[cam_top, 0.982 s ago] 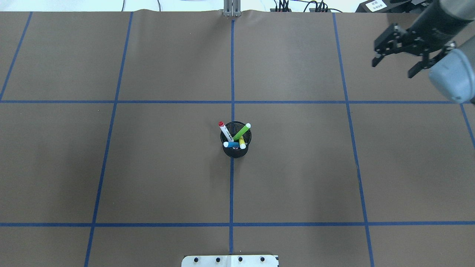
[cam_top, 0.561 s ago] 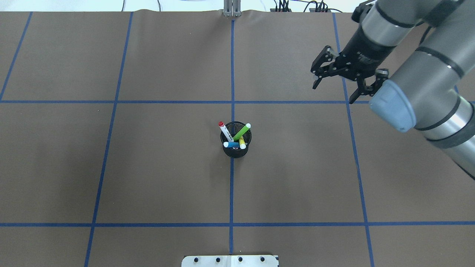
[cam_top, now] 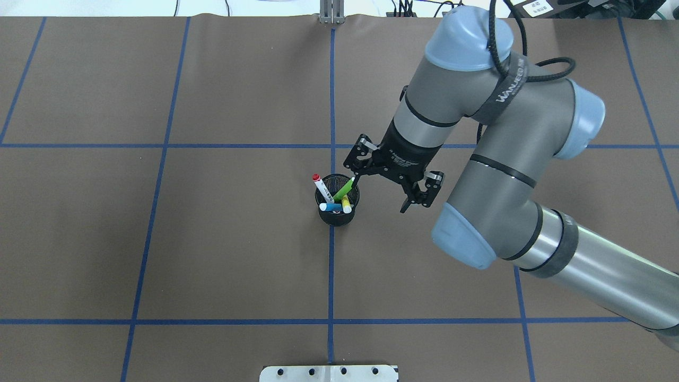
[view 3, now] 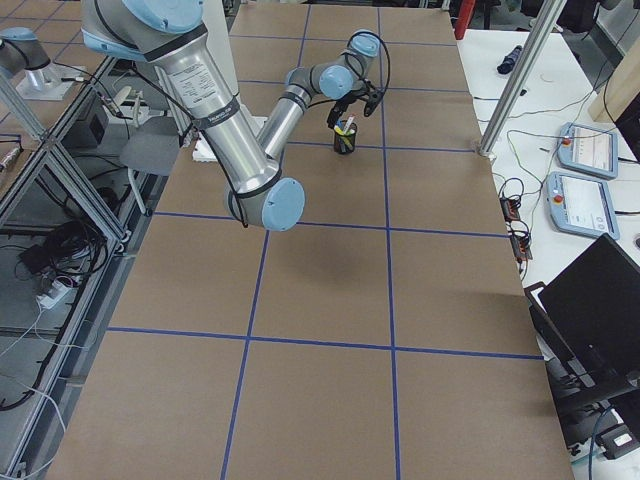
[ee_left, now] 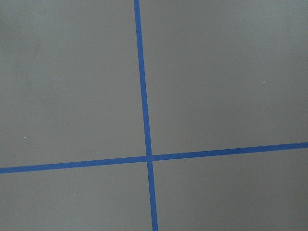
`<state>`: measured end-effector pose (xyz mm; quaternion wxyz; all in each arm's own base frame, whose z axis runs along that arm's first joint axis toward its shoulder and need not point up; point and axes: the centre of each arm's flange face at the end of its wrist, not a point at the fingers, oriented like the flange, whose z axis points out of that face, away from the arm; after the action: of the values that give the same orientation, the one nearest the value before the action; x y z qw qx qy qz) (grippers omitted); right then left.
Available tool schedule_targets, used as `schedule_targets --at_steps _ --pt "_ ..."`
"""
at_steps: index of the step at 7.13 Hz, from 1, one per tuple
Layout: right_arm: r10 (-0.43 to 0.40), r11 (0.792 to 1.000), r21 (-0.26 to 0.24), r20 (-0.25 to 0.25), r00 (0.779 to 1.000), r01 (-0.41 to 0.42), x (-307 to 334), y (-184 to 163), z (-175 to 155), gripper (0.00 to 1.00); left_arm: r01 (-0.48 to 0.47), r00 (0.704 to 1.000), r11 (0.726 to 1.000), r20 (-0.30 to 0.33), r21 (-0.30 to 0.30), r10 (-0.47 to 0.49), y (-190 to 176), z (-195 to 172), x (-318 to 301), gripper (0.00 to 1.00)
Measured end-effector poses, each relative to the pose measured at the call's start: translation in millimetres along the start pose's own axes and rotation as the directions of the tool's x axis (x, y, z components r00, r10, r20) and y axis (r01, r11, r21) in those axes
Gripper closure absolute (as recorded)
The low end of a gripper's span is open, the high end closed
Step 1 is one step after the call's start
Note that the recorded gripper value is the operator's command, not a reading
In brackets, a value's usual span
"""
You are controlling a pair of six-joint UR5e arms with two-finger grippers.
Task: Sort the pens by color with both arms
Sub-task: 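Move the right gripper over the black mesh pen cup, then lower the right gripper and close it on the blue marker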
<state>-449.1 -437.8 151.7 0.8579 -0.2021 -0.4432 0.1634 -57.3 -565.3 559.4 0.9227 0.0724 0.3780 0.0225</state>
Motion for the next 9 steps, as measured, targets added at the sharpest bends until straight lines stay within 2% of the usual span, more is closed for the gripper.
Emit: schedule_targets --at_steps 1,2,4,6,9 --pt "0.029 1.000 -0.002 0.006 1.000 -0.029 -23.3 12.2 11.4 0.20 -0.002 1.000 1.000 0.000 0.003 0.002 -1.8 -1.5 1.4 0.00" --pt "0.057 0.998 0.005 0.006 0.998 -0.057 -44.5 20.5 23.0 0.30 -0.003 1.000 1.000 0.000 0.006 0.003 -3.1 -2.7 2.6 0.00" --pt "0.117 0.993 0.012 0.019 0.993 -0.118 -64.8 24.6 39.2 0.30 -0.002 1.000 1.000 0.000 0.007 0.002 -4.1 -3.3 3.3 0.00" --pt "0.187 0.982 0.008 0.041 0.981 -0.188 -76.8 12.7 59.2 0.30 -0.003 1.000 1.000 0.000 0.007 0.003 -4.4 -3.4 3.5 0.00" --pt "0.237 0.971 0.012 0.042 0.971 -0.238 -81.1 2.8 72.1 0.30 -0.001 1.000 1.000 0.000 0.007 0.001 -4.6 -3.5 3.5 0.00"
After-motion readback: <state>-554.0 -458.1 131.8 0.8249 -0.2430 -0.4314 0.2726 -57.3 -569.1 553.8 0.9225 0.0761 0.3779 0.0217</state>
